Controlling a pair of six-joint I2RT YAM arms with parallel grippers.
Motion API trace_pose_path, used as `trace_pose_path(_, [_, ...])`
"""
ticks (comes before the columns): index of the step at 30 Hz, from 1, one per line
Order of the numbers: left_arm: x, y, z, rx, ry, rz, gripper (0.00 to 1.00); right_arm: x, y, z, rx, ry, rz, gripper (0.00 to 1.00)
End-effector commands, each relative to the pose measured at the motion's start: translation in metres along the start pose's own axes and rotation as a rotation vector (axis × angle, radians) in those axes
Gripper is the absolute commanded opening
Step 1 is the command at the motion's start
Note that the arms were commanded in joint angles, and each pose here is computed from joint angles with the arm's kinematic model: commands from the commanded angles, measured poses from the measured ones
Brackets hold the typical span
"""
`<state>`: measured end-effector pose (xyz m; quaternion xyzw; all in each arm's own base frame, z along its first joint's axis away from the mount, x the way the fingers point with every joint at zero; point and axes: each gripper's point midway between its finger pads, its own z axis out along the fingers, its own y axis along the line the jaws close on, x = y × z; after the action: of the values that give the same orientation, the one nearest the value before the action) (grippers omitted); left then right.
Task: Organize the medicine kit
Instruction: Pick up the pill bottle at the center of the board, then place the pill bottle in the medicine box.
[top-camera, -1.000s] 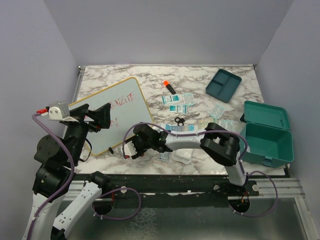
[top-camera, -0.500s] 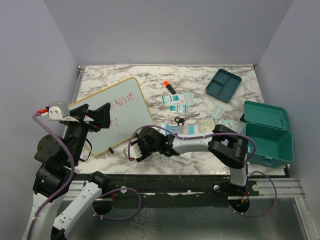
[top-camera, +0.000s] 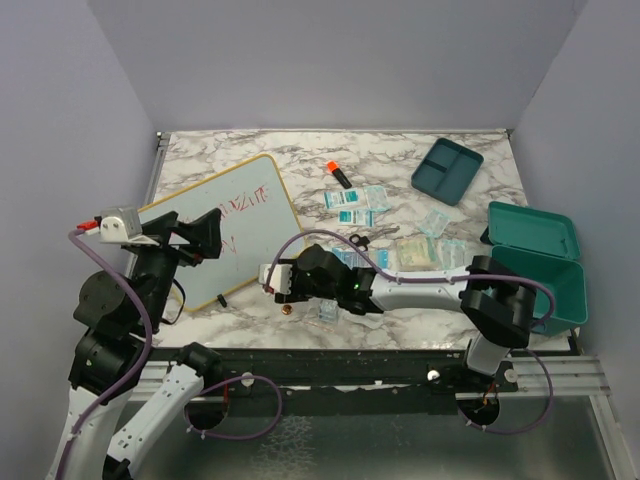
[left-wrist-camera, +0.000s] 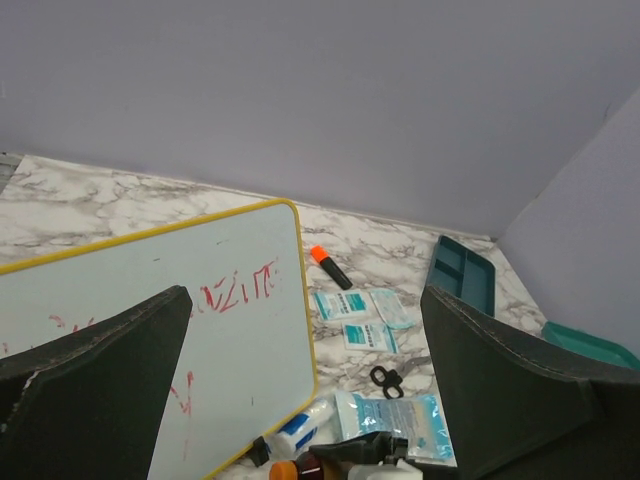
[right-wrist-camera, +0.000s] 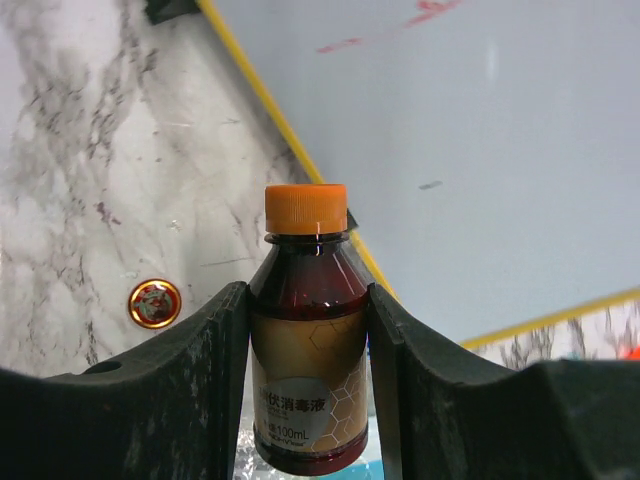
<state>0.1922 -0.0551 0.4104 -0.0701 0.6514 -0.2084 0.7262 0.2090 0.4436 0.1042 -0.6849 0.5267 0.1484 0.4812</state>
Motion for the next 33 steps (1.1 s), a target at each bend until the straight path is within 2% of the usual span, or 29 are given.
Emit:
trace_pose_path(1, [0.014,0.007,0.002,-0.029,0.028,-0.004,0.99,-0.009,-0.039,-0.022,0.217,0.045,0.262,0.28])
trace_pose_path(5, [0.022,0.01,0.004,-0.037,0.046,0.001,0.99,0.004,-0.058,-0.037,0.33,0.096,0.43,0.27])
trace_pose_path(11, [0.04,0.018,0.008,-0.064,0.079,0.023,0.99,0.039,-0.095,-0.068,0.489,0.165,0.771,0.25])
trace_pose_path(19, [0.083,0.02,0.021,-0.05,0.175,0.046,0.99,0.065,-0.148,-0.142,0.782,0.158,1.016,0.25])
trace_pose_path(23, [0.115,0.01,0.034,0.015,0.278,0.065,0.99,0.08,-0.165,-0.177,0.905,0.143,1.1,0.25])
trace_pose_path(28, [0.17,-0.012,0.044,0.175,0.487,0.114,0.99,0.094,-0.178,-0.228,1.073,0.123,1.167,0.25])
trace_pose_path(33, [0.205,-0.01,0.045,0.211,0.604,0.141,0.99,0.109,-0.187,-0.285,1.217,0.125,1.199,0.25])
